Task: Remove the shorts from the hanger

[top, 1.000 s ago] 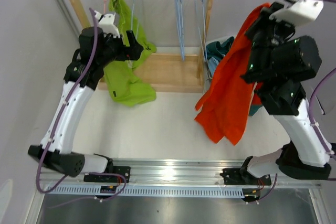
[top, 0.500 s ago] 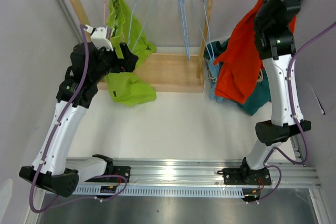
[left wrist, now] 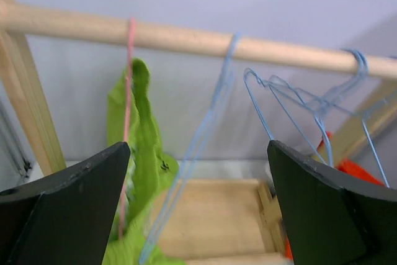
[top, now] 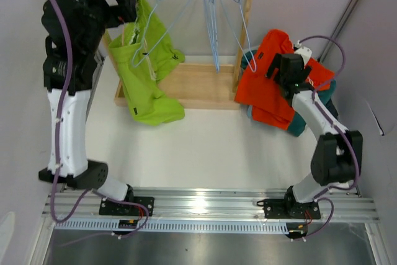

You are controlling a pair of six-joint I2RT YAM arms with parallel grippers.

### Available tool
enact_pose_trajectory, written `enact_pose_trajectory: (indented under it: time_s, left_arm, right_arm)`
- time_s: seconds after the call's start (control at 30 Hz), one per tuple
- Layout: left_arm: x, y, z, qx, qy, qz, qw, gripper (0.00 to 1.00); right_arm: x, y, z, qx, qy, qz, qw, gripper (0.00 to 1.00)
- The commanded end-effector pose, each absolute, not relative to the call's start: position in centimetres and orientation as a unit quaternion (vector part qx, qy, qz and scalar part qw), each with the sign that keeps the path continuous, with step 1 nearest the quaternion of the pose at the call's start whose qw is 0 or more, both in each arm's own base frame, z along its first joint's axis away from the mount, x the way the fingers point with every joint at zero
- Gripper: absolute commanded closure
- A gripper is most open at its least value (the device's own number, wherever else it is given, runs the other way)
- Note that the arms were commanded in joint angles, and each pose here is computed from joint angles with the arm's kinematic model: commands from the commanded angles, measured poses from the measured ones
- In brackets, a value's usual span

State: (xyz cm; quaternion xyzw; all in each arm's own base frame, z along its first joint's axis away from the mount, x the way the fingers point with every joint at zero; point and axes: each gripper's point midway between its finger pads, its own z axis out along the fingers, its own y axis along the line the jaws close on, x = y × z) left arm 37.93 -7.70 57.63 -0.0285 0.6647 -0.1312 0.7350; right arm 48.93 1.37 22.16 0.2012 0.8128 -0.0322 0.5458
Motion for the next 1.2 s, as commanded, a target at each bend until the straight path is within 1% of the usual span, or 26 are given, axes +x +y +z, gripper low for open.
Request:
enact_pose_trajectory:
  time_s: [0.0,0.03,0.07,0.13,0.17,0.2,0.27,0.3,0.37,0.53,0.6,0.63,0.67,0.73,0.77,0.8,0.87,0.97,1.07,1.1,1.17]
  left_arm:
    - [41.5,-4.9,56.4,-0.064,0.687,-0.110,0.716,0.01]
    - [42.3,-4.7,56.1,-0.070,0.687,-0.118,0.713,0.01]
    - [43.2,-4.4,55.6,-0.073,0.689,-0.122,0.710,0.01]
    - [45.4,-3.7,53.8,-0.079,0.703,-0.140,0.693,0.00]
    - [47.0,-2.9,52.5,-0.086,0.710,-0.142,0.684,0.01]
    - [47.6,-3.2,51.9,-0.077,0.715,-0.162,0.676,0.01]
    - [48.8,-2.6,51.2,-0.076,0.718,-0.169,0.671,0.03]
    - [49.7,-2.7,50.3,-0.076,0.724,-0.169,0.665,0.06]
    - [50.3,-3.2,50.1,-0.064,0.723,-0.182,0.664,0.07]
    - [51.9,-3.8,48.3,-0.063,0.732,-0.198,0.649,0.14]
    - [52.2,-3.9,47.7,-0.062,0.736,-0.201,0.643,0.26]
    - [52.3,-3.9,47.4,-0.063,0.739,-0.201,0.640,0.29]
    - [52.6,-3.8,47.0,-0.066,0.742,-0.199,0.637,0.40]
    - [52.7,-3.7,46.5,-0.069,0.745,-0.195,0.634,0.51]
    - [52.7,-3.7,46.5,-0.068,0.745,-0.194,0.635,0.58]
    - [52.7,-3.6,46.3,-0.070,0.746,-0.191,0.634,0.69]
    - [52.8,-3.4,46.1,-0.071,0.749,-0.187,0.632,0.80]
    - [52.7,-3.3,46.1,-0.071,0.750,-0.182,0.632,1.00]
    - [52.7,-3.1,45.9,-0.074,0.753,-0.179,0.629,1.00]
    - [52.5,-3.2,46.1,-0.073,0.752,-0.179,0.630,1.00]
    - [52.0,-3.4,47.3,-0.068,0.744,-0.180,0.640,1.00]
  right_arm:
    - [44.6,3.2,31.2,0.224,0.734,0.063,0.638,0.01]
    - [43.5,3.4,30.9,0.224,0.734,0.071,0.637,0.01]
    - [41.3,3.3,31.0,0.222,0.731,0.078,0.640,0.01]
    - [39.1,3.8,30.5,0.216,0.736,0.088,0.635,0.01]
    - [37.1,3.6,30.8,0.214,0.731,0.095,0.641,0.01]
    - [36.1,3.9,30.4,0.209,0.735,0.098,0.638,0.01]
    - [33.9,3.8,30.9,0.206,0.726,0.109,0.646,0.01]
    - [33.1,3.8,30.7,0.205,0.729,0.110,0.643,0.01]
    - [32.0,4.0,31.0,0.195,0.727,0.117,0.648,0.01]
    - [31.4,4.3,29.6,0.184,0.746,0.102,0.631,0.01]
    - [31.2,4.4,29.4,0.186,0.748,0.103,0.628,0.01]
    - [31.2,4.4,29.2,0.186,0.750,0.102,0.627,0.01]
    - [31.1,4.5,29.0,0.185,0.751,0.104,0.625,0.01]
    - [31.1,4.6,29.0,0.186,0.751,0.107,0.625,0.01]
    - [31.0,4.9,28.8,0.183,0.753,0.110,0.623,0.01]
    - [31.0,5.0,28.7,0.183,0.754,0.109,0.621,0.01]
    - [30.9,5.4,28.7,0.177,0.756,0.111,0.620,0.01]
    - [30.6,6.5,29.4,0.165,0.753,0.114,0.627,0.01]
    - [29.9,8.3,30.5,0.142,0.749,0.108,0.638,0.00]
    - [29.6,9.1,32.2,0.134,0.738,0.113,0.651,0.01]
    - [28.5,12.8,34.2,0.087,0.726,0.115,0.673,0.01]
